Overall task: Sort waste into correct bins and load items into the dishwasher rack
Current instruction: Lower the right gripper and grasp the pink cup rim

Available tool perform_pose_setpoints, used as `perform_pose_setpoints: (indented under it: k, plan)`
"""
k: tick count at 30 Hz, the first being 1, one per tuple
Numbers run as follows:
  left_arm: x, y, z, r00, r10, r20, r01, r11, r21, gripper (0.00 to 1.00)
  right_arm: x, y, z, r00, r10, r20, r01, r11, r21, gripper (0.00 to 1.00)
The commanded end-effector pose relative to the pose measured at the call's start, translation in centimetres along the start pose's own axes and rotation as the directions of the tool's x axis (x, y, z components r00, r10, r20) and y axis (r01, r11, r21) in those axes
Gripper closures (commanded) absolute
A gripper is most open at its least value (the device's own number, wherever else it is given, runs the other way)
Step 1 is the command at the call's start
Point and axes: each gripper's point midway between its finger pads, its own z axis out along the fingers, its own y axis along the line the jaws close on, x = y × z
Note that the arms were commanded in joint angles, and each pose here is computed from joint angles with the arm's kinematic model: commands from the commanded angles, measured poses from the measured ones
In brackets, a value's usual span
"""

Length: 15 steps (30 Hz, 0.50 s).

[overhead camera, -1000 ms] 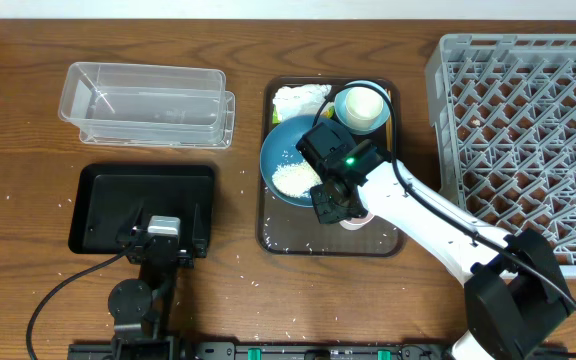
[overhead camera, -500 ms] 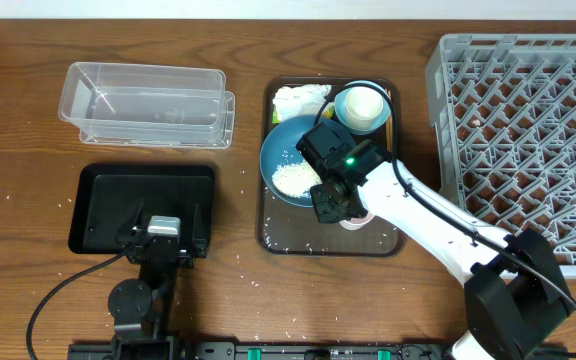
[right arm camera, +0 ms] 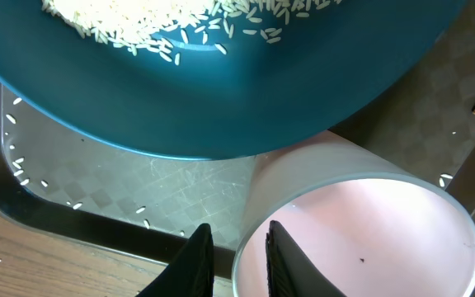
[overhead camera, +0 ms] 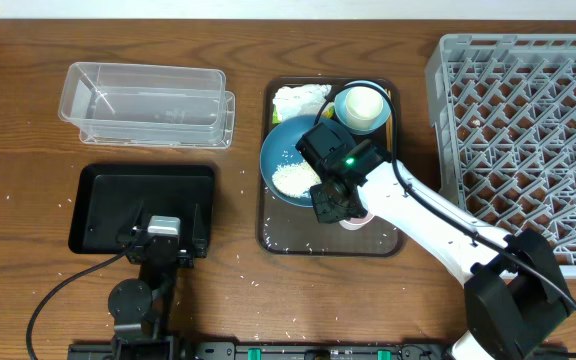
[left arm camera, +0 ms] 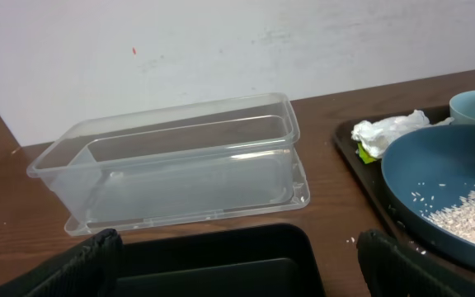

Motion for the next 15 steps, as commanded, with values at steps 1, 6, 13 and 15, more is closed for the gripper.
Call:
perform_pose_setpoints:
  k: [1,6,13,15]
  plan:
    - [1.59,-0.45,0.11,0.999,0.004,-0.047,-0.003,1.0,0.021,0.07,0.19,0.26,0.29,1.0,0.001,-0.004,-0.001,1.0,0.012,0.8]
    - [1.59,-0.45,0.11,0.999,0.004,-0.047,-0.003,1.0,0.021,0.07,0.15,0.29,0.29,1.0,0.001,-0.002,-0.001,1.0,0.011,0.87]
    - [1.59,-0.45,0.11,0.999,0.004,-0.047,-0.003,1.0,0.021,0.07,0.21,0.27,0.29,1.0,0.001,-0.004,-0.001,1.0,0.011,0.91]
    - [1.59,-0.45,0.11,0.999,0.004,-0.047,-0.003,1.0,0.021,0.07,0.21,0.28,0.29,1.0,0.001,-0.005,-0.001,1.0,0.011,0.95]
